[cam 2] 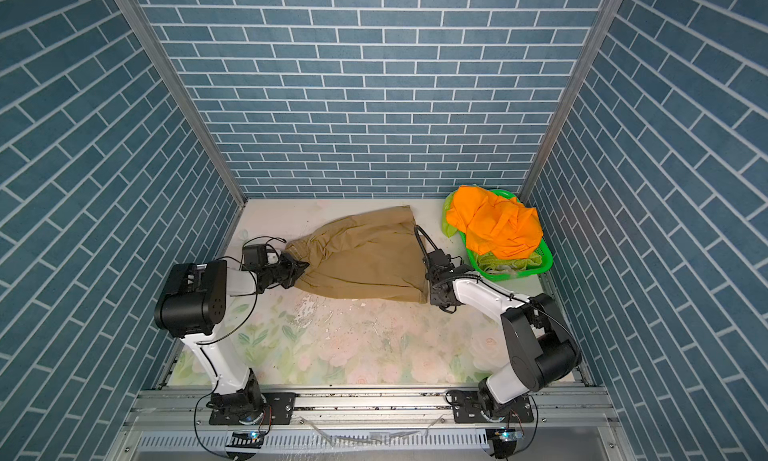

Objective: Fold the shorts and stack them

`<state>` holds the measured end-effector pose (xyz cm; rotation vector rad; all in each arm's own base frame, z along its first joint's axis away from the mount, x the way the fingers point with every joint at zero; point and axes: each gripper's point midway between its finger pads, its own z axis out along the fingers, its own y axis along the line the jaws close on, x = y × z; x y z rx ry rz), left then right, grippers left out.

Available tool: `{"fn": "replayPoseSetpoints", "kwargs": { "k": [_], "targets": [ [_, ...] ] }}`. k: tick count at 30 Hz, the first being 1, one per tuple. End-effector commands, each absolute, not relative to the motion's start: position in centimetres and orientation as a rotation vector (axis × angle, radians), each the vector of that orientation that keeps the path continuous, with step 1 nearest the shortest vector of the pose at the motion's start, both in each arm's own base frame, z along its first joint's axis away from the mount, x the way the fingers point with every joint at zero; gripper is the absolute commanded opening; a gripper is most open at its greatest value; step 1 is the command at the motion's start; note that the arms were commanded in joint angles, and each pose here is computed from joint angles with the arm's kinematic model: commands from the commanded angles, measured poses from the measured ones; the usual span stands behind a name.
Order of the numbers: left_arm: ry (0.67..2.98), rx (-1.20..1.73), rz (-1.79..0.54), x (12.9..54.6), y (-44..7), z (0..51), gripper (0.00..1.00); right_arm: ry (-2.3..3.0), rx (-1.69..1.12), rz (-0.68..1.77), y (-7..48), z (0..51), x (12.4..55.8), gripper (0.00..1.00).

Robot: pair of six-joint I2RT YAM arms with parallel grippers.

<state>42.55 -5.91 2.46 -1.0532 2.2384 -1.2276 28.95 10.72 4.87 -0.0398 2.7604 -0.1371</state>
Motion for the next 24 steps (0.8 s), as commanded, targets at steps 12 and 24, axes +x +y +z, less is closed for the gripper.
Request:
{"fn": "replayPoseSetpoints", "kwargs": {
  "k": [12,24],
  "targets": [
    [2.307,-1.193,-1.109,40.8,-4.5,-1.1,0.00,2.660,-0.230,0.298,19.2,5.9,26.8,0.43],
    [2.305,-1.191,-1.116,40.7,-4.6,-1.1,0.00,2.711,-0.193,0.034,18.4,3.1,27.6,0.35]
  ]
}}
